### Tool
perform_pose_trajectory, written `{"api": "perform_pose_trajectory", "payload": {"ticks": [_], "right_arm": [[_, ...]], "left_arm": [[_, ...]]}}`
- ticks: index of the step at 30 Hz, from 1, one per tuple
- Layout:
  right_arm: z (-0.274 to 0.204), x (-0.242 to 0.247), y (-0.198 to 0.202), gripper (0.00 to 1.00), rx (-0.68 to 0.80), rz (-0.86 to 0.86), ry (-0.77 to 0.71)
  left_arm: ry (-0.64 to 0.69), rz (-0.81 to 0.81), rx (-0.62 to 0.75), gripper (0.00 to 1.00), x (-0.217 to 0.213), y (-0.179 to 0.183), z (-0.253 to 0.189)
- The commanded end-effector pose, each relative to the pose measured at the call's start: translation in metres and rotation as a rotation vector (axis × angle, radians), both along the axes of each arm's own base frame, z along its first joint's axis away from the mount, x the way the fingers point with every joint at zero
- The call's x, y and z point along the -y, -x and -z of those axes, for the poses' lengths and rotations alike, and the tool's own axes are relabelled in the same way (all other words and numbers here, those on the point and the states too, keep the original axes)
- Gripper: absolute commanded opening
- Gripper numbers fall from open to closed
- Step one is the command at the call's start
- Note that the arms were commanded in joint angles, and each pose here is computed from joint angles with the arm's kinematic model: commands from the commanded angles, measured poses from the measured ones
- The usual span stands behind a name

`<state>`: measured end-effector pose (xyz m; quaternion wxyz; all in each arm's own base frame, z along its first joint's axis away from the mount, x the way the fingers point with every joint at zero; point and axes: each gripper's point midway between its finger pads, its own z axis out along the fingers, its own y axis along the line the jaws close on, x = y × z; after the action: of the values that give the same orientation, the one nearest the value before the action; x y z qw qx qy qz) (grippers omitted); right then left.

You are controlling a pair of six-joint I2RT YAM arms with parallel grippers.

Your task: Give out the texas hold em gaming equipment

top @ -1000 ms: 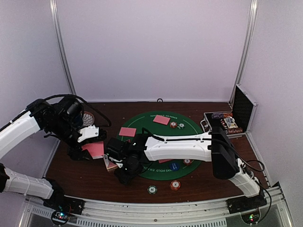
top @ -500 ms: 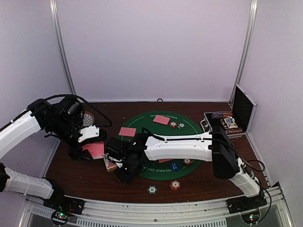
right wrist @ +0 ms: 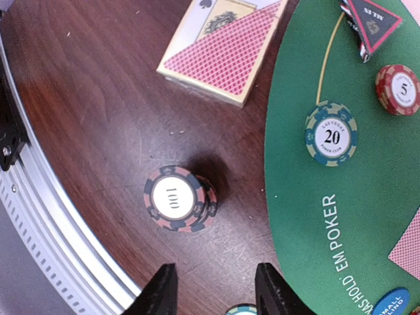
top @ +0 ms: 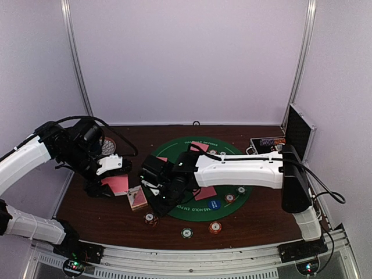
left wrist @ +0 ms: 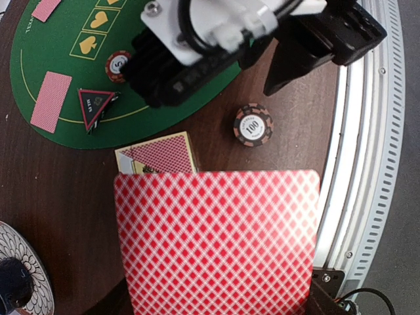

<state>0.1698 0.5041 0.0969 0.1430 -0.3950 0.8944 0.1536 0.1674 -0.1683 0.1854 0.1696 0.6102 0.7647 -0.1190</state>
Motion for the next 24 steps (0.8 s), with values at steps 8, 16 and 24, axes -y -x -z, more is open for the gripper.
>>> {"api": "perform_pose_trajectory", "payload": {"ticks": [8, 16, 24], "right_arm": [[0.003, -0.021, 0.006, 0.78, 0.052, -0.026, -0.054], [0.016, -0.04, 0.009, 0.81, 0.076, -0.074, -0.035], [0.029, -0.046, 0.007, 0.77, 0.079, -0.085, -0.011]], "left_arm": [[0.033, -0.014, 0.015, 0.0, 0.003, -0.005, -0.01], [0.039, -0.025, 0.012, 0.0, -0.001, -0.006, -0.011], [0.04, -0.023, 0.003, 0.0, -0.002, -0.004, -0.009]]}}
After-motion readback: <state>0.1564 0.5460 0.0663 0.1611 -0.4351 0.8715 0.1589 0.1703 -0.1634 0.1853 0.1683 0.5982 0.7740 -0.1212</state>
